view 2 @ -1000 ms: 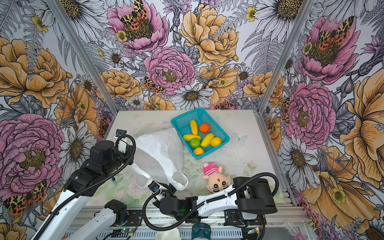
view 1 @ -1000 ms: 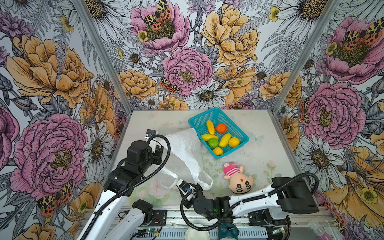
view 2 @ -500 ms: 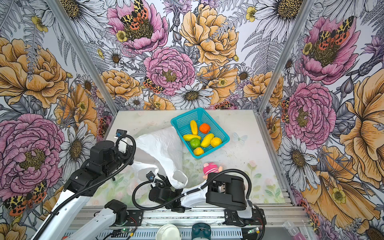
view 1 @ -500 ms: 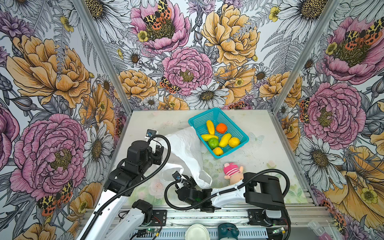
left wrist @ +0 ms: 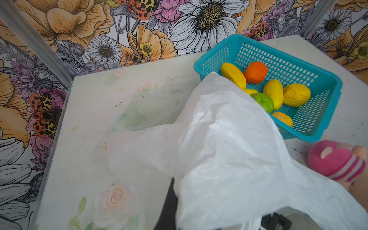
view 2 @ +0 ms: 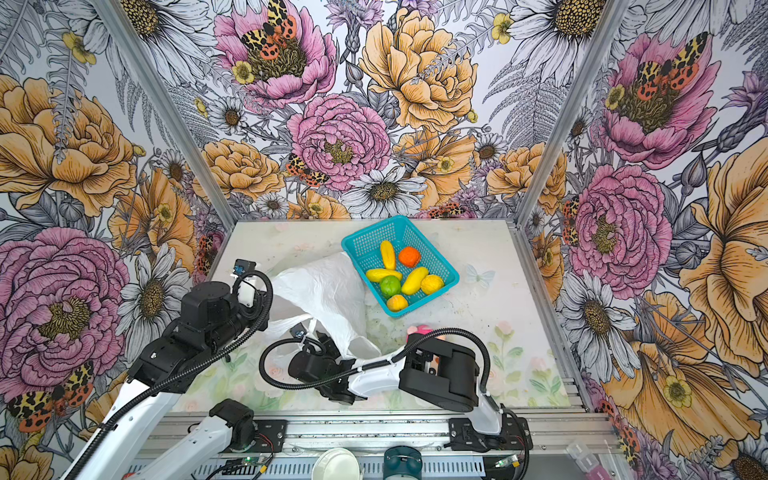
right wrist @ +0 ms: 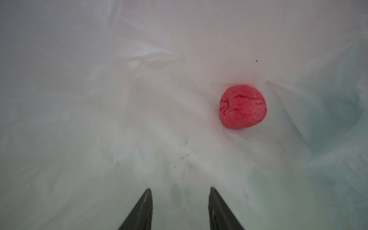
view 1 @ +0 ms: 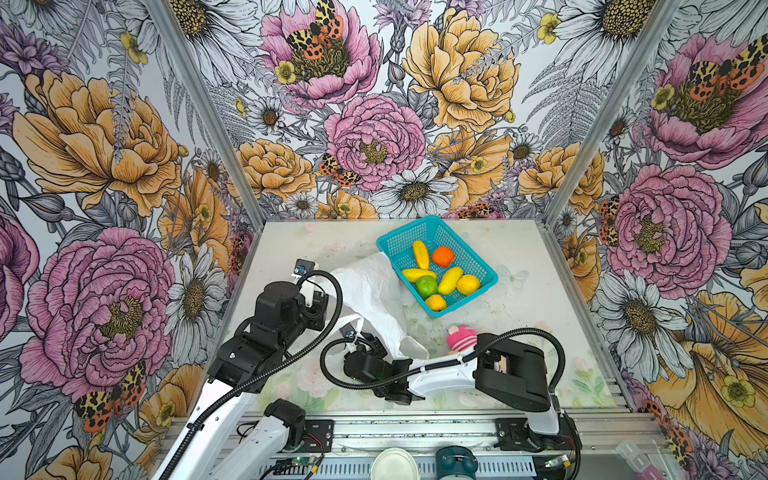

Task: Untie the knot of the plastic bag and take out the fruit
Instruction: 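Reach the right gripper down to the pink fruit and grasp it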

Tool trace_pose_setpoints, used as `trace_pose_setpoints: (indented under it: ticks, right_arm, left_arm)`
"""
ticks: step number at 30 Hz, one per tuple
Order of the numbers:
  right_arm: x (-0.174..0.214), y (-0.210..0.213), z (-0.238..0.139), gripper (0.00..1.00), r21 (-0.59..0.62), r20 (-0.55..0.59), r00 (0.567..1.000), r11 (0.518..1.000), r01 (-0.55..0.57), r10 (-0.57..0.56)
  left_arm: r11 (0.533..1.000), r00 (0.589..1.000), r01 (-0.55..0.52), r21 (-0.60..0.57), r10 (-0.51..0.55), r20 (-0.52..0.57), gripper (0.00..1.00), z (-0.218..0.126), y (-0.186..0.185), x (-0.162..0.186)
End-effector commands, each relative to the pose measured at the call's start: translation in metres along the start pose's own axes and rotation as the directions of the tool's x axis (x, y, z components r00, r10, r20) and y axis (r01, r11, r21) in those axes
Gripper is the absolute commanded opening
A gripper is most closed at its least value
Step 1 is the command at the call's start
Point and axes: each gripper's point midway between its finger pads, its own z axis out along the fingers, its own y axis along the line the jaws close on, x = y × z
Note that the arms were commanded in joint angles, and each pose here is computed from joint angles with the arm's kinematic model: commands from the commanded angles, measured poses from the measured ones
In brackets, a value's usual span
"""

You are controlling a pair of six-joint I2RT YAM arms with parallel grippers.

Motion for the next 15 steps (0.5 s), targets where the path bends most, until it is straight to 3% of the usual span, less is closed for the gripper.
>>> trace_pose_setpoints:
  ticks: [1,5,8,12,15]
  right_arm:
    - [-0.005,-0.005,-0.022,0.46,-0.02,0.043,0.999,1.0,0.007,-0.006]
    - [0.001,-0.005,-0.056,0.58,-0.103,0.143,0.989,0.993,0.054,-0.039]
    - [0.004,-0.01,-0.07,0.61,-0.138,0.181,0.983,0.989,0.057,-0.032]
    - [0.01,-0.019,-0.064,0.38,-0.119,0.162,0.986,0.992,0.045,-0.025]
    - [0.014,-0.017,-0.063,0.35,-0.129,0.161,0.986,0.99,0.053,-0.032]
  left_arm:
    - [1.0,1.0,0.011,0.002,-0.011,0.007,0.0,-0.003,0.0,0.001]
    - [1.0,1.0,0.013,-0.004,-0.013,0.005,0.0,-0.003,0.001,0.002]
    - [1.0,1.0,0.013,-0.007,-0.013,0.003,0.0,-0.002,0.001,0.002]
    - [1.0,1.0,0.013,-0.011,-0.013,0.004,0.0,-0.002,0.002,0.002]
    - [1.0,1.0,0.013,-0.008,-0.012,0.003,0.0,-0.002,0.002,0.002]
